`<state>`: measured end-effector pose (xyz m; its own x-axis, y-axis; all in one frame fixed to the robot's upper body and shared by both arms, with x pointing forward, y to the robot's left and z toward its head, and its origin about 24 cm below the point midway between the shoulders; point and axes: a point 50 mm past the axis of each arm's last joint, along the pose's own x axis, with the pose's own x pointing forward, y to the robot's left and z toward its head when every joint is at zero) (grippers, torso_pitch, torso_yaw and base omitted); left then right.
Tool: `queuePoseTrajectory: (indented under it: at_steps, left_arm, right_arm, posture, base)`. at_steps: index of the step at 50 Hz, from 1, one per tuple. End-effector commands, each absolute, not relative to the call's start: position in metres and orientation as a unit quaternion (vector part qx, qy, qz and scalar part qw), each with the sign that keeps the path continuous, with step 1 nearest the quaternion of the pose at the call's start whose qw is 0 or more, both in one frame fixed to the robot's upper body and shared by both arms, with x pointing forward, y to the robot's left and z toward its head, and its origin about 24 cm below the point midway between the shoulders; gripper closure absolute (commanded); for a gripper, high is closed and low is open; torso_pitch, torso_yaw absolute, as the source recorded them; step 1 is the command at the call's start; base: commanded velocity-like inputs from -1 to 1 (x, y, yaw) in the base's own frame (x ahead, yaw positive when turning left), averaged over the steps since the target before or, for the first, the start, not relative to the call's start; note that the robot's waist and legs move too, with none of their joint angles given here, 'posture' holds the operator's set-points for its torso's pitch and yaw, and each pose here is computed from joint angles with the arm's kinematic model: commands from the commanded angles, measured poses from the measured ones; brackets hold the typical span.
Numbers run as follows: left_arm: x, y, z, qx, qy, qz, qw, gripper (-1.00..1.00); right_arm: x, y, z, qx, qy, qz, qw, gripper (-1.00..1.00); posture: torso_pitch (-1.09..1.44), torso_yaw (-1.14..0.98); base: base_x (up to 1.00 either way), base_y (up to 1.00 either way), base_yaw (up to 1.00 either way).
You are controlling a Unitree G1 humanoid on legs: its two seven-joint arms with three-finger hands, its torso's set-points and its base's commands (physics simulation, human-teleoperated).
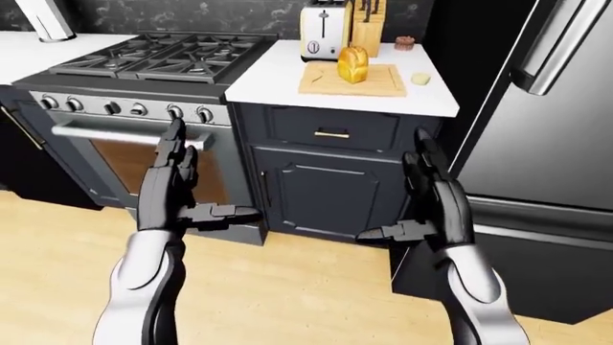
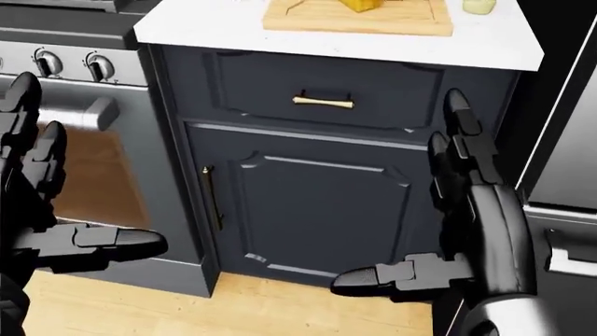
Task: Pick up the wedge of cheese and place it on the slice of bread to prepare a simple cheese on bread dish.
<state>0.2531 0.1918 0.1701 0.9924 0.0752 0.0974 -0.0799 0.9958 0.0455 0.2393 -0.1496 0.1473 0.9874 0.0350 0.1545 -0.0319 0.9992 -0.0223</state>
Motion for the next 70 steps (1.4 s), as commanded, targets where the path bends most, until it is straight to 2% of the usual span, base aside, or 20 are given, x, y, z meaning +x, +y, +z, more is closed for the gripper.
queuePoseTrajectory:
  at_steps: [1, 29, 46, 70]
  left_arm:
    - [0.251, 0.187, 0.187, 0.028, -0.097, 0.029, 0.995, -1.0]
    - [0.251, 0.185, 0.189, 0.025, -0.101, 0.027, 0.994, -1.0]
    - [0.251, 0.185, 0.191, 0.032, -0.102, 0.027, 0.994, -1.0]
    - [0.252, 0.182, 0.183, 0.033, -0.097, 0.023, 0.994, -1.0]
  right_arm:
    - [0.235, -0.15, 0.165, -0.014, -0.123, 0.014, 0.992, -1.0]
    - [0.221, -0.161, 0.188, -0.018, -0.156, -0.004, 0.988, -1.0]
    - [0.226, -0.165, 0.183, -0.021, -0.152, -0.021, 0.988, -1.0]
    - [0.226, -0.16, 0.184, -0.003, -0.153, -0.011, 0.988, -1.0]
  posture:
    - [0.0, 0.0]
    - [0.0, 0.0]
    - [0.0, 0.0]
    - [0.0, 0.0]
  base:
    - [0.27, 0.0, 0.0]
    - [0.43, 0.0, 0.0]
    - [0.38, 0.0, 0.0]
    - [0.15, -0.06, -0.04]
